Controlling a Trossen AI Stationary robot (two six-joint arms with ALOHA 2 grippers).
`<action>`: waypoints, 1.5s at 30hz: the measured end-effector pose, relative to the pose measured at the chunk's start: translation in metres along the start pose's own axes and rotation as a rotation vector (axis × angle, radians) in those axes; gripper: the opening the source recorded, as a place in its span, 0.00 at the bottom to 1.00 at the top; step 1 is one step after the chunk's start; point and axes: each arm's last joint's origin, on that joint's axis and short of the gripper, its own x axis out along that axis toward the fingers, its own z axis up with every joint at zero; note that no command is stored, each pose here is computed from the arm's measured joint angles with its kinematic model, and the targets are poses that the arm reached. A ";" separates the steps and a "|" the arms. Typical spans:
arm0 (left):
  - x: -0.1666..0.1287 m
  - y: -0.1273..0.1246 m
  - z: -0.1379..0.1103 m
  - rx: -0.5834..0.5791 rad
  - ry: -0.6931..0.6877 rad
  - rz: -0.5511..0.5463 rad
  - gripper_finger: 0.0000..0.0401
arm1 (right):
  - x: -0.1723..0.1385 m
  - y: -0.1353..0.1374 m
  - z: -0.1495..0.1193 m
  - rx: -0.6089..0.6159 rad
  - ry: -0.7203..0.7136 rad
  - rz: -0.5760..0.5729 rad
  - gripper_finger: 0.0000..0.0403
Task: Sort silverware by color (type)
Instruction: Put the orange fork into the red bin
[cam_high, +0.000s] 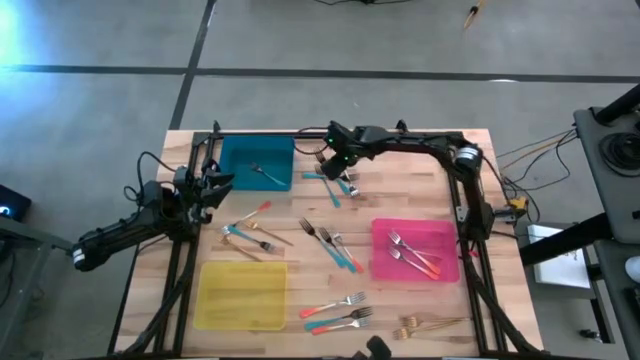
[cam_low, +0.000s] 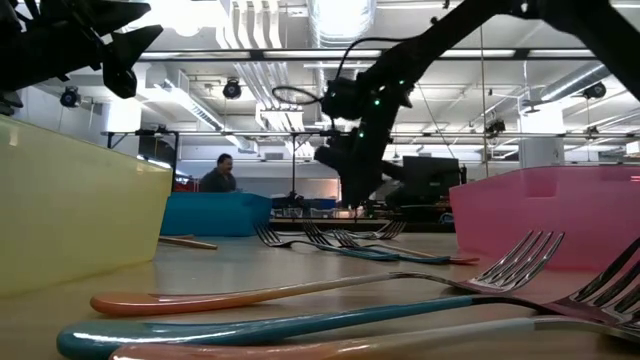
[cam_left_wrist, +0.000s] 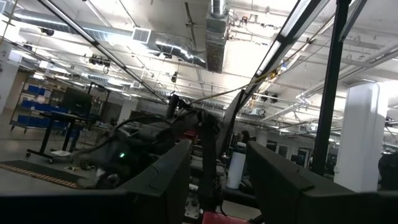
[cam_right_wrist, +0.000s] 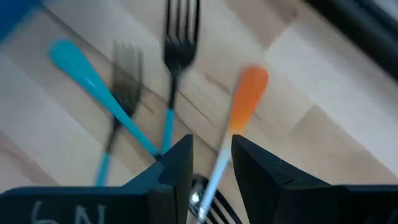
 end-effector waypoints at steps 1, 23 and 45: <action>0.000 0.000 0.000 0.000 0.000 0.000 0.35 | 0.003 0.000 0.000 -0.003 0.029 -0.010 0.25; 0.000 0.000 0.000 0.001 0.000 0.000 0.35 | 0.039 -0.012 0.000 -0.012 0.164 -0.066 0.23; 0.000 0.000 0.000 0.000 0.000 0.000 0.35 | 0.022 -0.012 0.005 -0.052 0.134 -0.037 0.05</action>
